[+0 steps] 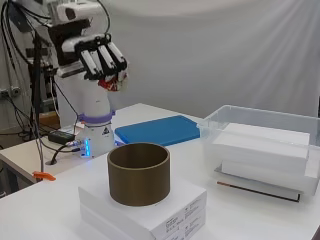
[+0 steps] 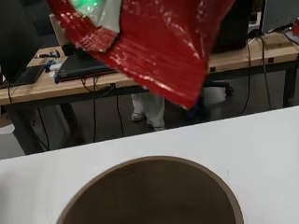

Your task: Teleoperate dual arm-hand system to remove items from a box

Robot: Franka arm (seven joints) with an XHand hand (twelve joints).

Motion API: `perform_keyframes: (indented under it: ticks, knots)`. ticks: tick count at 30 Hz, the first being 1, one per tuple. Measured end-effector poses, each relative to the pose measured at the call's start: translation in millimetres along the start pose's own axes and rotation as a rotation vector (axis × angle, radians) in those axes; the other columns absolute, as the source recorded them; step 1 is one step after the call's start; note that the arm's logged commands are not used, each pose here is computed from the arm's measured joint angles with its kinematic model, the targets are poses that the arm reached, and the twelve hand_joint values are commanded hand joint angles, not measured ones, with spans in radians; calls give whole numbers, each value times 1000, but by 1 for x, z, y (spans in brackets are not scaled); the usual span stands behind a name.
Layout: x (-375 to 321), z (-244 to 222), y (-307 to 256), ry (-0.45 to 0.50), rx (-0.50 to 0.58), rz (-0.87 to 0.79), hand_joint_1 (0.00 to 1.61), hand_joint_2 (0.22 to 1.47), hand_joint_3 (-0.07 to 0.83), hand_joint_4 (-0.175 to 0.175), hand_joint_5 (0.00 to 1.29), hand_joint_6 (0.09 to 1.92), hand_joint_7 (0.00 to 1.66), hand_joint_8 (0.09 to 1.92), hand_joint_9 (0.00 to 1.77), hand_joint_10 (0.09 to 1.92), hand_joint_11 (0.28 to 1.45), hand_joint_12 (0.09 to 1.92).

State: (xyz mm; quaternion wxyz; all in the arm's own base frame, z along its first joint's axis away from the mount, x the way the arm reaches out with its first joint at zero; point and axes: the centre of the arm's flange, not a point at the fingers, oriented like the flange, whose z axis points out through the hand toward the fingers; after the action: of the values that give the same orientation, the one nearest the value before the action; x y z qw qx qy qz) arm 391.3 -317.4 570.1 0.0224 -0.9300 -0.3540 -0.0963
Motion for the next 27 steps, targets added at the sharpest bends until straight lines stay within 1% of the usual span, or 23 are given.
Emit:
perform_keyframes:
  ticks: [1,2,3,5,9,14,16,21,22,23,24,25,26,27]
  knots:
    - [-6,42,33,-12,58,-2,970,1165,0,175,879,1142,1200,1710,1442,1852,1105,1831]
    - [-12,76,54,-35,100,3,970,1165,0,175,879,1143,1213,1704,1451,1853,1111,1830]
    - [-20,100,68,-58,126,14,970,1165,0,175,879,1143,1231,1699,1466,1852,1119,1830]
    - [-39,123,88,-95,134,42,970,1164,0,175,881,1140,1266,1693,1495,1848,1133,1831]
    - [-52,132,97,-131,120,37,968,1165,0,175,877,1142,1286,1694,1515,1842,1153,1838]
    - [-10,143,93,-137,139,-62,954,1181,1,175,844,1184,1205,1668,1427,1815,1073,1839]
    - [12,147,84,-149,146,-82,951,1185,1,175,837,1195,1198,1655,1422,1806,1067,1843]
    - [40,153,57,-181,165,-119,942,1194,1,175,820,1218,1193,1630,1419,1774,1058,1847]
    - [43,155,51,-187,170,-128,843,1134,-7,101,673,864,1148,1625,1385,1766,1023,1848]
    - [45,156,44,-194,177,-137,584,1020,-19,46,509,511,945,1171,1123,1253,821,1320]
    - [44,157,40,-200,180,-137,371,937,-18,19,408,275,708,698,840,750,656,796]
    - [40,156,39,-215,177,-123,237,892,-12,5,334,138,530,374,646,409,565,436]
    - [40,155,38,-232,173,-104,141,863,-9,-3,273,87,405,187,519,208,514,228]
    - [46,152,35,-249,162,-82,77,844,-9,-4,234,87,331,89,445,100,486,117]
